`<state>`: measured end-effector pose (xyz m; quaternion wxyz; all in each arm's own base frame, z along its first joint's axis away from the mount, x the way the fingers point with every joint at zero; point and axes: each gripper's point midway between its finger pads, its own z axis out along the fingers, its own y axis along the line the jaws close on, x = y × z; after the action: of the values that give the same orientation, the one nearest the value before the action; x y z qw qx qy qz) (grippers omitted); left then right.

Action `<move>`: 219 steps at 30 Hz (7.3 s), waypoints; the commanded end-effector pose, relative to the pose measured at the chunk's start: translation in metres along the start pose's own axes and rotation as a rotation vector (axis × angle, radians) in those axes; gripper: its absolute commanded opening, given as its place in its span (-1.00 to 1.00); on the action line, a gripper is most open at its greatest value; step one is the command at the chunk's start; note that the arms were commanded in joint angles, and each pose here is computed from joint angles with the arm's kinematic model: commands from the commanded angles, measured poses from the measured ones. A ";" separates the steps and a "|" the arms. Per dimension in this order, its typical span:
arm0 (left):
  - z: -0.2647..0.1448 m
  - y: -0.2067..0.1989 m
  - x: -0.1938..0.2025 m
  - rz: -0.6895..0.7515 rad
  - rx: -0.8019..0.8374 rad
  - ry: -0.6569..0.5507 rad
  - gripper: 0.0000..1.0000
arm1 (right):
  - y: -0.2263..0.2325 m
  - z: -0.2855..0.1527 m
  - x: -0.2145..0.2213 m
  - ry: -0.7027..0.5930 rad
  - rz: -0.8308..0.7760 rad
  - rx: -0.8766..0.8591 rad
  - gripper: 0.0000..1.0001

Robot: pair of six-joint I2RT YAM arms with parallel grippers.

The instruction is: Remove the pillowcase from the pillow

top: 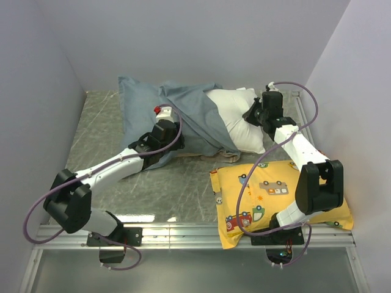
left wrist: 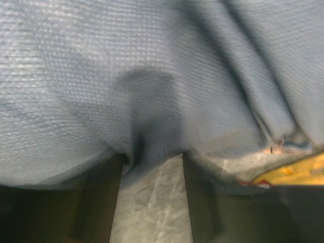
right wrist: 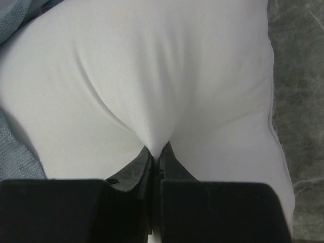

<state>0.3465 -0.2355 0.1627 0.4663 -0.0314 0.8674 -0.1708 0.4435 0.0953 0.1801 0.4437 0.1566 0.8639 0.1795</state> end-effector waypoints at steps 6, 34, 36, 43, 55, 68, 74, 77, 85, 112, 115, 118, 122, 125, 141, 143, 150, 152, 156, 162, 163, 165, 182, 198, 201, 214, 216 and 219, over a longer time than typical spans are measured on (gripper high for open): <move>0.005 0.036 -0.020 -0.008 -0.262 -0.067 -0.99 | -0.002 -0.004 -0.024 -0.049 -0.034 0.048 -1.00; -0.100 0.178 -0.138 -0.412 -0.217 -0.325 -0.99 | 0.060 -0.051 -0.039 -0.120 -0.227 -0.081 0.47; -0.102 0.169 -0.139 -0.393 -0.203 -0.327 -0.99 | 0.072 -0.071 -0.042 -0.176 -0.264 -0.085 0.57; -0.101 0.156 -0.135 -0.365 -0.176 -0.312 -0.99 | 0.109 -0.117 -0.013 -0.251 -0.451 -0.133 0.68; -0.099 0.152 -0.128 -0.337 -0.158 -0.291 -0.99 | 0.113 -0.074 0.115 -0.066 -0.819 -0.005 0.75; -0.115 0.146 -0.146 -0.307 -0.154 -0.337 -0.99 | 0.114 -0.058 0.101 -0.107 -0.899 0.213 -1.00; -0.161 0.133 -0.194 -0.265 -0.155 -0.475 -0.99 | 0.184 -0.133 0.024 -0.235 -0.802 -0.051 -1.00; -0.188 0.120 -0.231 -0.248 -0.134 -0.566 -0.99 | 0.211 -0.172 -0.017 -0.280 -0.719 -0.203 -1.00; -0.140 0.102 -0.273 -0.248 -0.071 -0.510 -0.80 | 0.166 -0.050 -0.052 -0.064 -0.465 -0.135 -1.00; -0.072 -0.043 -0.120 -0.116 0.199 -0.219 0.50 | 0.132 -0.039 -0.080 -0.179 -0.237 -0.112 0.61; -0.068 -0.085 -0.094 -0.089 0.289 -0.183 0.52 | 0.113 -0.057 -0.070 -0.194 -0.236 -0.077 0.66; -0.061 -0.126 -0.071 -0.057 0.353 -0.148 0.59 | 0.087 -0.060 -0.046 -0.171 -0.223 -0.030 0.69; -0.039 -0.164 -0.037 -0.014 0.369 -0.090 0.63 | 0.047 -0.046 0.002 -0.106 -0.192 0.021 0.71; -0.009 -0.156 -0.016 0.011 0.251 -0.057 0.62 | 0.030 -0.039 0.017 -0.079 -0.174 0.040 0.71; -0.019 -0.058 -0.052 -0.081 -0.013 -0.148 -0.99 | 0.011 -0.027 0.020 -0.042 -0.011 -0.108 0.74; -0.016 -0.057 -0.050 -0.090 -0.002 -0.136 -0.99 | 0.015 -0.033 0.019 -0.056 0.034 -0.202 0.75; -0.012 -0.068 -0.047 -0.098 0.052 -0.120 -0.99 | 0.023 -0.019 0.040 0.053 0.033 -0.303 0.81; -0.011 -0.071 -0.047 -0.092 0.060 -0.114 -0.99 | 0.022 -0.009 0.052 0.102 0.040 -0.319 0.80; -0.011 -0.067 -0.052 -0.069 0.037 -0.117 -0.99 | 0.019 0.009 0.055 0.139 0.058 -0.297 -0.25; -0.017 0.023 -0.092 -0.260 0.023 -0.136 -0.99 | -0.004 0.009 0.009 0.029 0.043 -0.069 -1.00; -0.025 0.063 -0.114 -0.320 -0.040 -0.193 -0.99 | -0.010 0.005 0.001 0.013 0.033 -0.030 -1.00; -0.033 0.118 -0.126 -0.389 -0.133 -0.223 -0.99 | -0.021 -0.005 -0.018 -0.046 0.035 0.041 -1.00; -0.034 0.176 -0.088 -0.571 -0.116 -0.192 -0.99 | -0.013 -0.041 -0.057 -0.160 -0.016 0.072 0.23; -0.009 0.131 -0.101 -0.504 -0.025 -0.145 -0.99 | 0.156 -0.037 0.084 0.042 -0.546 -0.220 0.77; -0.005 0.118 -0.112 -0.469 0.014 -0.136 -0.99 | 0.151 -0.002 0.106 0.115 -0.576 -0.168 0.75; -0.037 0.112 -0.143 -0.335 -0.050 -0.196 0.38 | 0.072 0.052 0.084 0.267 -0.197 -0.131 -1.00; -0.049 0.123 -0.132 -0.350 -0.096 -0.223 0.45 | 0.066 0.053 0.080 0.265 -0.190 -0.120 -1.00; -0.055 0.128 -0.107 -0.375 -0.099 -0.205 0.38 | 0.067 0.053 0.081 0.266 -0.186 -0.128 -1.00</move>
<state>0.3898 -0.0892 0.2391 0.4992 -0.2135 0.8092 -0.2248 0.4639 0.2110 0.1466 0.3836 0.0036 0.8942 0.2309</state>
